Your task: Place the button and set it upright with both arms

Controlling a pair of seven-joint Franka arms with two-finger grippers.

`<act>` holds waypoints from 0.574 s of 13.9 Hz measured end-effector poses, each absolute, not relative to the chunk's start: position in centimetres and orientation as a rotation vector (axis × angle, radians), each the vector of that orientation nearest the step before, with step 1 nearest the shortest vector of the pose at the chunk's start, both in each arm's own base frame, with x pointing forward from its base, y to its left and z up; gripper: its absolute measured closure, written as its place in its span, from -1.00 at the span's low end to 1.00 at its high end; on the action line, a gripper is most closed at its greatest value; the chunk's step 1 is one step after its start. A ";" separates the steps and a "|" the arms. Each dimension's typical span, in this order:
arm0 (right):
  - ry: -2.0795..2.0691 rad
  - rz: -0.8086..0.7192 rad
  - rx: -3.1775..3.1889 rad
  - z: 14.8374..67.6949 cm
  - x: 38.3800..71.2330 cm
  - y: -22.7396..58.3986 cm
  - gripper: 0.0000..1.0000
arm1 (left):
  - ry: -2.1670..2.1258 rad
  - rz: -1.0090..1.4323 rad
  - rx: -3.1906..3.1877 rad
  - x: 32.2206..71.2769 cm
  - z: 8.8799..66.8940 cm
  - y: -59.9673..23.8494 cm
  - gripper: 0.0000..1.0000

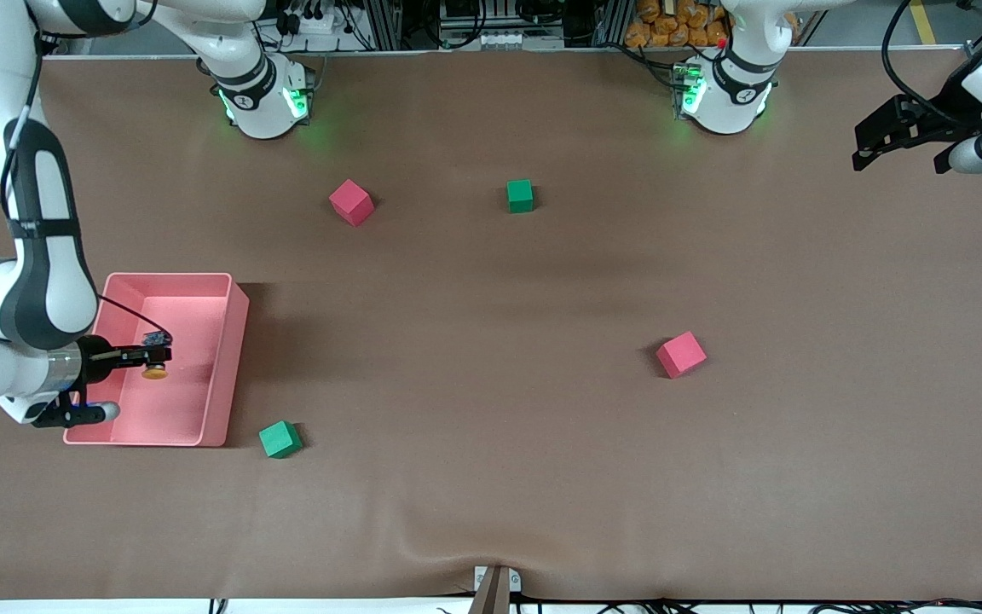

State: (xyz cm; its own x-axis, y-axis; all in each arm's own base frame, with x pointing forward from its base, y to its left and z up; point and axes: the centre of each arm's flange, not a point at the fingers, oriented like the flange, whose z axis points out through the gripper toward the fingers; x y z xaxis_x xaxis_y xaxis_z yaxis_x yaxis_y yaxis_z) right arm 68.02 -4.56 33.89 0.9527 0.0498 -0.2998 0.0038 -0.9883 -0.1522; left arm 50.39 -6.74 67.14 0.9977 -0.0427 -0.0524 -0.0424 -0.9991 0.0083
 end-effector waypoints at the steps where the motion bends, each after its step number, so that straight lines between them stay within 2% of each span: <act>1: -0.023 0.460 -2.968 35.8 68.6 -1.3 0.16 | -0.067 -0.083 3.133 50.4 67.1 -6.8 -1.00; 5: 0.070 0.391 -2.943 39.5 68.4 15.5 0.16 | -0.069 -0.086 3.133 50.4 67.0 -6.8 -1.00; 8: 0.095 0.214 -2.945 39.4 66.9 27.5 0.16 | -0.070 -0.087 3.133 50.4 67.0 -6.9 -1.00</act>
